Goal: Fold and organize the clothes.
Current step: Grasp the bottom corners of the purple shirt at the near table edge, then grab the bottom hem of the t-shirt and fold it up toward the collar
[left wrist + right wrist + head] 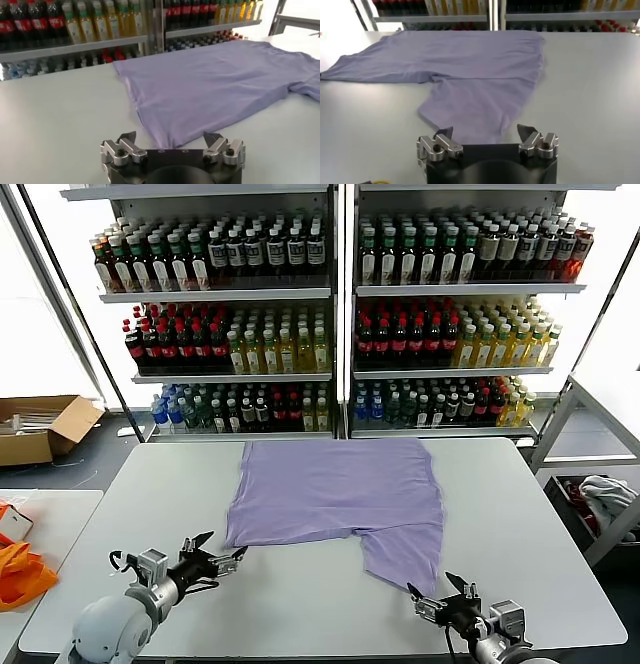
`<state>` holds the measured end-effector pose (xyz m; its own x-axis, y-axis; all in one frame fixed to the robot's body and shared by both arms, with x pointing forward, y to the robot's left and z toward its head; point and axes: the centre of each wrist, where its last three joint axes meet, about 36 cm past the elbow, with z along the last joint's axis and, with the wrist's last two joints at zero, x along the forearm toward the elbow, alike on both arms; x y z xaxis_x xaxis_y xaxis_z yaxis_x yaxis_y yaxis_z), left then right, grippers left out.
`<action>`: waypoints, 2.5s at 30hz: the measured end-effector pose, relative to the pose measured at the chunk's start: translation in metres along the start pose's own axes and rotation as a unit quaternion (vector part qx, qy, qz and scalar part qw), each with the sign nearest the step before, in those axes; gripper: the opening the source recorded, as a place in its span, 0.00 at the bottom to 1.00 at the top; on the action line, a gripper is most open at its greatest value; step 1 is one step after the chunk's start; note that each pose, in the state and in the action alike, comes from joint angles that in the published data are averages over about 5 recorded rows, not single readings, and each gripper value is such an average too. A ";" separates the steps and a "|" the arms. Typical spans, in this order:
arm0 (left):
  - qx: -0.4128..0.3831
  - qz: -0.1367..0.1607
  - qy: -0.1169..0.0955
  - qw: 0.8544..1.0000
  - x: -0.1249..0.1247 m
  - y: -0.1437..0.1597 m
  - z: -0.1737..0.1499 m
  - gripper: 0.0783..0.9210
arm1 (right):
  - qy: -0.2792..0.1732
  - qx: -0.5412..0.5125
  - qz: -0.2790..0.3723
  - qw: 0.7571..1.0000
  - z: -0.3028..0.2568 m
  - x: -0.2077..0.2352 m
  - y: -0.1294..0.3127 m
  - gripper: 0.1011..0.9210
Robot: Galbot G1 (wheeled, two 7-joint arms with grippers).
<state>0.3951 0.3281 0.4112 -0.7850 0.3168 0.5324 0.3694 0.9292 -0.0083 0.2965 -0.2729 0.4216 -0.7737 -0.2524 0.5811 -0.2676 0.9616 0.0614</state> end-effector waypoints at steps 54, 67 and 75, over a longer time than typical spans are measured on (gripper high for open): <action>0.005 -0.003 -0.002 1.000 -0.005 -0.027 0.015 0.01 | -0.053 -0.011 -0.004 0.999 0.016 0.048 0.016 0.01; -0.010 -0.011 -0.001 1.000 0.047 -0.053 0.020 0.01 | -0.057 0.020 0.005 0.998 0.044 0.107 0.035 0.01; -0.013 -0.015 0.009 1.000 0.086 -0.067 0.024 0.01 | -0.065 0.025 -0.005 0.998 0.060 0.132 0.046 0.01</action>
<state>0.2909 0.2980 0.4370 -0.7871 0.2861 0.5465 0.3589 0.9329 0.0286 0.1472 -0.2681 0.4522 -0.8384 -0.2764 0.4698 -0.3013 0.9532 0.0231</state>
